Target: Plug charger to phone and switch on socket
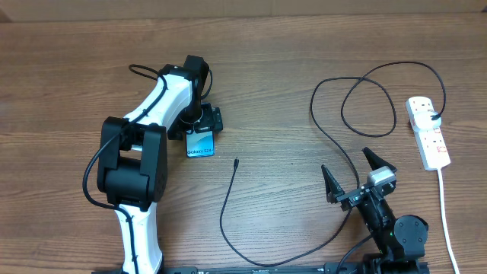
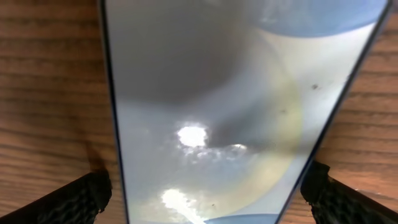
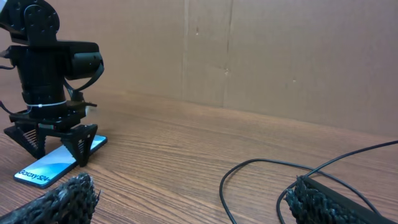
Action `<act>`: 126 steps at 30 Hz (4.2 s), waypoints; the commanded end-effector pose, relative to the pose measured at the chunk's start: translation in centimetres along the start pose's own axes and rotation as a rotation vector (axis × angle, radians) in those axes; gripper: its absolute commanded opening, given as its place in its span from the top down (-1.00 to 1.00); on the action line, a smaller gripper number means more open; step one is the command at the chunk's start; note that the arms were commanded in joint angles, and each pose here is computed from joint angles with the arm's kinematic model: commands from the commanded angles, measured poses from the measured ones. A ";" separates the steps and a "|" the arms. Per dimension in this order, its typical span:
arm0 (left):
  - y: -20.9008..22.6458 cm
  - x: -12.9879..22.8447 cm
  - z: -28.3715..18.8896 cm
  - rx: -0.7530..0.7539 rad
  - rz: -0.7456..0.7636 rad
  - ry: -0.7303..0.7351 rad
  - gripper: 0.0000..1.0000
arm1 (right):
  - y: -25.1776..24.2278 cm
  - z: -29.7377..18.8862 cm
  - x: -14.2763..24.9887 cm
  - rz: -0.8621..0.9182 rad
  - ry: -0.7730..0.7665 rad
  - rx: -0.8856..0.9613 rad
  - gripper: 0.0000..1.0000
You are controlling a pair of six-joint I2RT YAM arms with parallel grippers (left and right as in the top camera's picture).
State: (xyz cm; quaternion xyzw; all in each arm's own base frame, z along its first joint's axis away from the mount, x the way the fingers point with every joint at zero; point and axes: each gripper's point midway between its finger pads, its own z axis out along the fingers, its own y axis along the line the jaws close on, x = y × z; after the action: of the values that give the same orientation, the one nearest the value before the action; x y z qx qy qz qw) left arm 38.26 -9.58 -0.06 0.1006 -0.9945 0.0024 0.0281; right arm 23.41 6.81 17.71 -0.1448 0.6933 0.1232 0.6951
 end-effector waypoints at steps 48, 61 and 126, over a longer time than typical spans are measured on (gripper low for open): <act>0.0 1.0 1.9 -0.010 -0.018 0.044 -0.98 | -0.1 0.0 0.1 -0.003 -0.005 0.007 -1.00; 0.0 1.0 1.9 -0.009 -0.018 0.043 -1.00 | -0.1 0.0 0.1 -0.002 -0.005 0.007 -1.00; -7.2 1.2 -7.7 0.597 0.230 0.155 -0.24 | 6.9 -1.6 -2.7 0.003 -0.117 -0.414 -1.00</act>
State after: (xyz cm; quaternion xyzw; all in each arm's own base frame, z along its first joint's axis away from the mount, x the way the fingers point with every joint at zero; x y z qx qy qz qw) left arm 37.88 -16.42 6.14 0.0078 -0.9584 0.2686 0.0961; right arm 21.80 9.68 20.14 -0.2131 0.6396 0.1833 0.7155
